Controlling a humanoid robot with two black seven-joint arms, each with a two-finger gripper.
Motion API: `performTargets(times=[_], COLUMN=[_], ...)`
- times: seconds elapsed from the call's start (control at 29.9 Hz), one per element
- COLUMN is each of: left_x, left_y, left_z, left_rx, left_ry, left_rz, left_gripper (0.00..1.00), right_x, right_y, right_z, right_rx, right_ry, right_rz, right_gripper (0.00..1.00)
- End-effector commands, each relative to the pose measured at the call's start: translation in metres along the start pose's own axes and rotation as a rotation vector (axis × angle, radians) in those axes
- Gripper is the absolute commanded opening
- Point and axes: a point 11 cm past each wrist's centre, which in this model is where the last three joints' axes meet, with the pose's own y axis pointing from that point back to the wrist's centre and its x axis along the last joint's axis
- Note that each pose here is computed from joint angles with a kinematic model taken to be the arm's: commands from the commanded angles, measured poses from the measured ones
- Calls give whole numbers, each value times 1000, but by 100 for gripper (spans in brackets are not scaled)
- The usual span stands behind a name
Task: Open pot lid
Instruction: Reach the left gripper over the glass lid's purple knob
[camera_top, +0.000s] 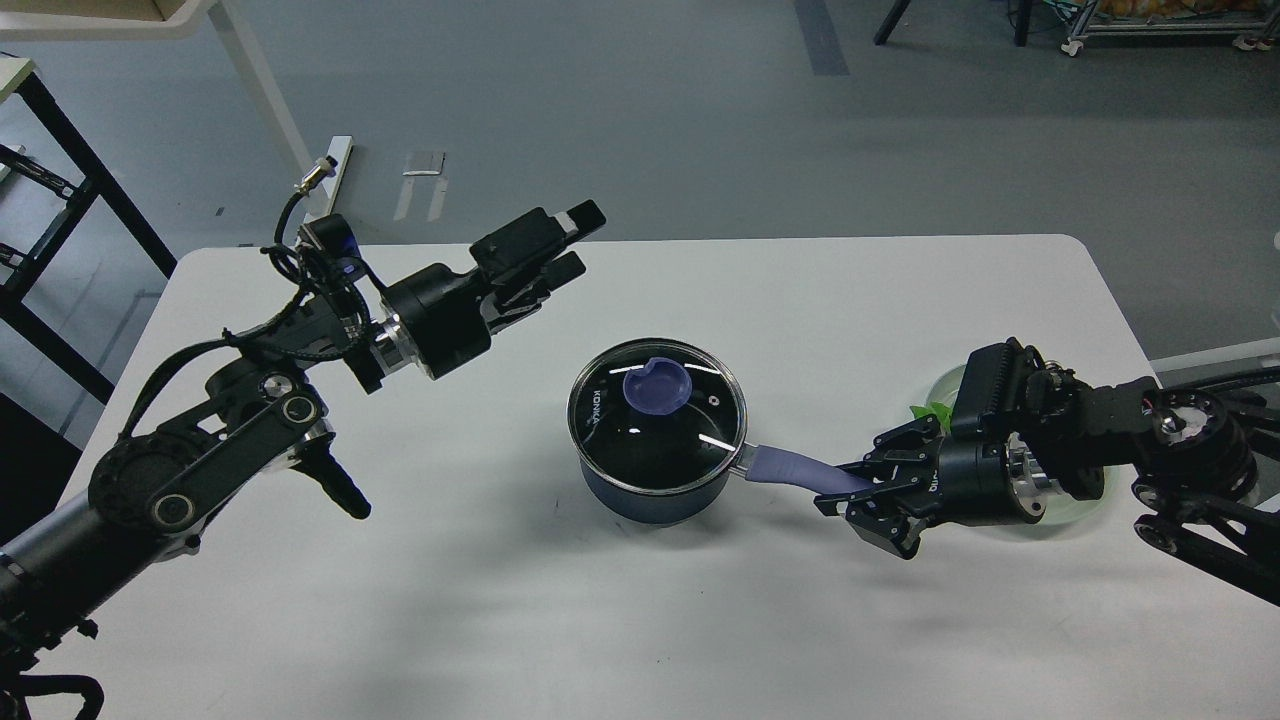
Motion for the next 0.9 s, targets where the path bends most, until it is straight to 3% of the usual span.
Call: performTargets(times=[0.0,0.17,0.37,0.87], left_x=[-8,-31,-53,-64], left_y=[-20,-23,-15,-17], left_z=[14,6,-17,-36], left_rx=[-24,-41,-51,-21], left_ry=[-344,-696,-886,-931], left_rz=[-139,-284,-374,-407], left_gripper=[99,99,99,99], right_x=[0,0,0,-1], right_y=[0,0,0,-1], right_z=[0,0,0,-1], right_rx=[-1,0,1,3], right_ry=[0,-1,-2,-4], right_rz=[0,1,-1,0], right_gripper=[20,20,20,21])
